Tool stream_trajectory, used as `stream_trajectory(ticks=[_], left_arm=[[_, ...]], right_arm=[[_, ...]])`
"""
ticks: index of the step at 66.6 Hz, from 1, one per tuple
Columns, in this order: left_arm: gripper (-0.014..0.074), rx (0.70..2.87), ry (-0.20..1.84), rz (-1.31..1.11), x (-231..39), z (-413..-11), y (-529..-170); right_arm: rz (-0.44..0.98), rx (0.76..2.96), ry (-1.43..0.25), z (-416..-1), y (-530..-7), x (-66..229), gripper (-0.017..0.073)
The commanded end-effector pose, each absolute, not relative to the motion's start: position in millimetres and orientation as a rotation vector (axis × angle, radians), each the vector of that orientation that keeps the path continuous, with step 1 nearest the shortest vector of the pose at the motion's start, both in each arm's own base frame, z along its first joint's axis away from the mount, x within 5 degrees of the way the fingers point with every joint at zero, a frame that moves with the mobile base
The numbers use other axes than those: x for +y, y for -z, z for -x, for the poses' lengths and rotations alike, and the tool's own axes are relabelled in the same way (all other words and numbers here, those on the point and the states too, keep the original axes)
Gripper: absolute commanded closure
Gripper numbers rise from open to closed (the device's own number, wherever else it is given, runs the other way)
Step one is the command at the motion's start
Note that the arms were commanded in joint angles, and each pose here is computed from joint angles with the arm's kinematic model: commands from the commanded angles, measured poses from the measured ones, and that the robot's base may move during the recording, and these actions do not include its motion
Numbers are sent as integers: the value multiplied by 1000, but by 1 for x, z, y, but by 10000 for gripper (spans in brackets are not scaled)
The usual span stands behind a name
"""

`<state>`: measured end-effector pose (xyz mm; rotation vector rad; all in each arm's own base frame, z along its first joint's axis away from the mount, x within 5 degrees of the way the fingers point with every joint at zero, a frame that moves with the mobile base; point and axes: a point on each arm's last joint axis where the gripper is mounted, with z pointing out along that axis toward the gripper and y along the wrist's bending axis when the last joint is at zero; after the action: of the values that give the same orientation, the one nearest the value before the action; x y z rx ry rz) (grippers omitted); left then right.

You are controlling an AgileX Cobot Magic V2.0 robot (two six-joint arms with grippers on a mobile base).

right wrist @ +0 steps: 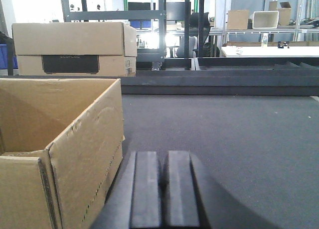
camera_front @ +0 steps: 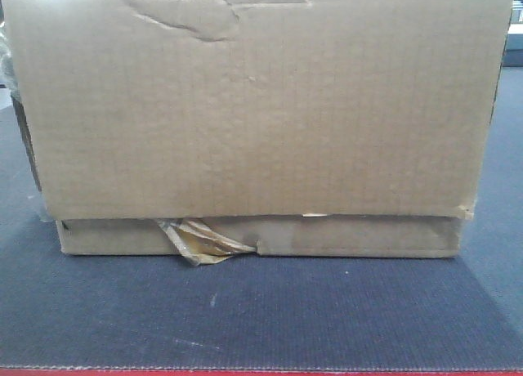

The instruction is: Grab carton from right shelf to conveyor

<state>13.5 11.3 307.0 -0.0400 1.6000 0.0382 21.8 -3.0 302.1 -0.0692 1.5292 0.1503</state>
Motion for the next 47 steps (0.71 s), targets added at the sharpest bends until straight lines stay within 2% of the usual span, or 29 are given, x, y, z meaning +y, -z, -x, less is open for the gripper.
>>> stream_trajectory(ticks=[1, 15, 40, 44, 47], left_arm=[[589, 1590, -69, -27, 8, -14, -306], [589, 1634, -76, -19, 4, -27, -281], [589, 1520, -64, -5, 2, -56, -212], [589, 1472, -66, -4, 2, -56, -214], [589, 1520, -64, -5, 2, -56, -210]], right_arm=[[73, 1495, -142, -21, -305, -3, 627], [73, 1496, -144, -21, -305, -3, 627], [73, 1496, -144, -21, -305, -3, 627], [73, 1496, -144, -21, -305, -3, 627], [73, 1496, -144, -21, -305, -3, 627]])
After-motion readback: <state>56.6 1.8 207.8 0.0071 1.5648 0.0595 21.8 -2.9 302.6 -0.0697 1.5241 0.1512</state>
